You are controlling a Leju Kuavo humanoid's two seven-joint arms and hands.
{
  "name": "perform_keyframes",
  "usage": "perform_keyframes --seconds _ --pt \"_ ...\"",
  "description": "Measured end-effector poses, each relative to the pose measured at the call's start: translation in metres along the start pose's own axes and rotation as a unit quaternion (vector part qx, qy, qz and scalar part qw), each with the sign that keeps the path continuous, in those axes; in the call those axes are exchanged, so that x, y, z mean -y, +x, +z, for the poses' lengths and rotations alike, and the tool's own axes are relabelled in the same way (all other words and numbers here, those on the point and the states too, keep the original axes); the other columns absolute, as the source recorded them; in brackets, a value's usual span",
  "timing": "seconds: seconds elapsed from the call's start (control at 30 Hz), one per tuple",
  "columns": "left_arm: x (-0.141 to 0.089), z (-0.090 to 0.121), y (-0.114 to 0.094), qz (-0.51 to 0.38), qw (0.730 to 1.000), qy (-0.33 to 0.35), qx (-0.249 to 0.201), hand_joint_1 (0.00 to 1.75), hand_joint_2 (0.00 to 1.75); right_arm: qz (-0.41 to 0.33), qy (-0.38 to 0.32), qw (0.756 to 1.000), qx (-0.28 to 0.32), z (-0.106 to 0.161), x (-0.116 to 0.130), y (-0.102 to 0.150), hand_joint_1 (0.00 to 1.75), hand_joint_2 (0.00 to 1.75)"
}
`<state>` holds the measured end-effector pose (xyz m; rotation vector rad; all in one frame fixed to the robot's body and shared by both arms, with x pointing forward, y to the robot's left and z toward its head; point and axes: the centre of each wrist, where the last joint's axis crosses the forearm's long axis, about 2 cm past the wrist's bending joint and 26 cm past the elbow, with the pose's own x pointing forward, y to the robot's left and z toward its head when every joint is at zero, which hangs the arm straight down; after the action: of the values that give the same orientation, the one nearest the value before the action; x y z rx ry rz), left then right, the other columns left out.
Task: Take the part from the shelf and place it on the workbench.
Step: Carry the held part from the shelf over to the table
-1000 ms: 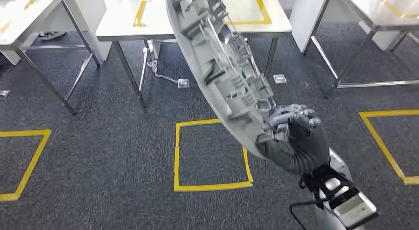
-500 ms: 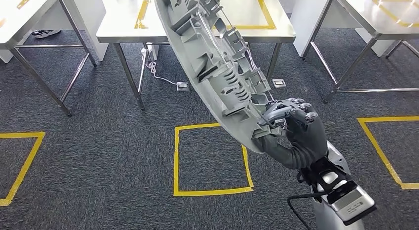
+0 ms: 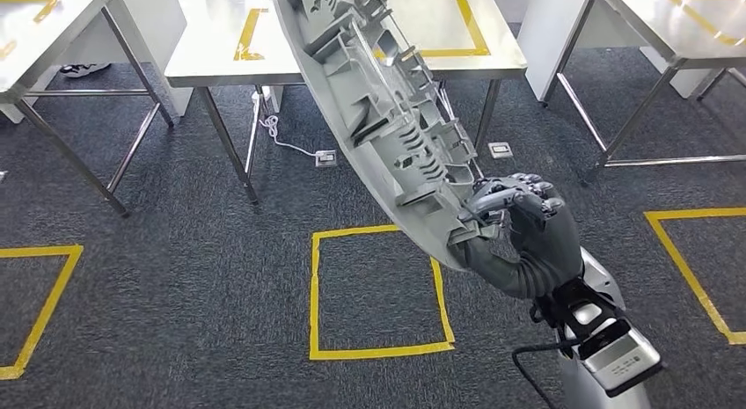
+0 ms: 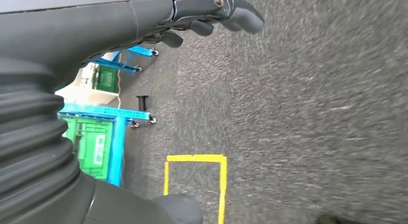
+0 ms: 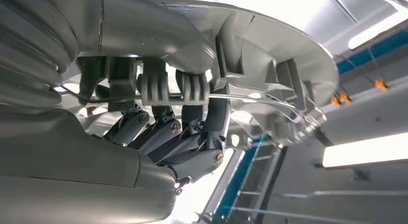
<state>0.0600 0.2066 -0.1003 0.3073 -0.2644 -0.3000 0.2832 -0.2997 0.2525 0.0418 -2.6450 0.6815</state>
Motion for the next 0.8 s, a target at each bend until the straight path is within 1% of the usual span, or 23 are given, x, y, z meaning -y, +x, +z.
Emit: perform_keyframes --seconds 0.23,0.4,0.8 --pt "-0.001 -0.0004 -0.0032 -0.001 1.0 0.0 -0.002 0.0 1.75 -0.002 0.0 1.0 -0.003 0.0015 -0.0019 0.0001 1.75 1.75" --pt "-0.0009 -0.0005 -0.0021 0.0 1.0 -0.003 0.008 0.0 1.75 -0.001 0.002 1.0 -0.003 0.0014 -0.0019 0.0 1.75 1.75" --pt "-0.0006 -0.0004 -0.0021 -0.004 1.0 -0.004 0.01 0.0 1.75 0.001 0.004 1.0 -0.008 0.0046 -0.0037 0.0008 1.75 1.75"
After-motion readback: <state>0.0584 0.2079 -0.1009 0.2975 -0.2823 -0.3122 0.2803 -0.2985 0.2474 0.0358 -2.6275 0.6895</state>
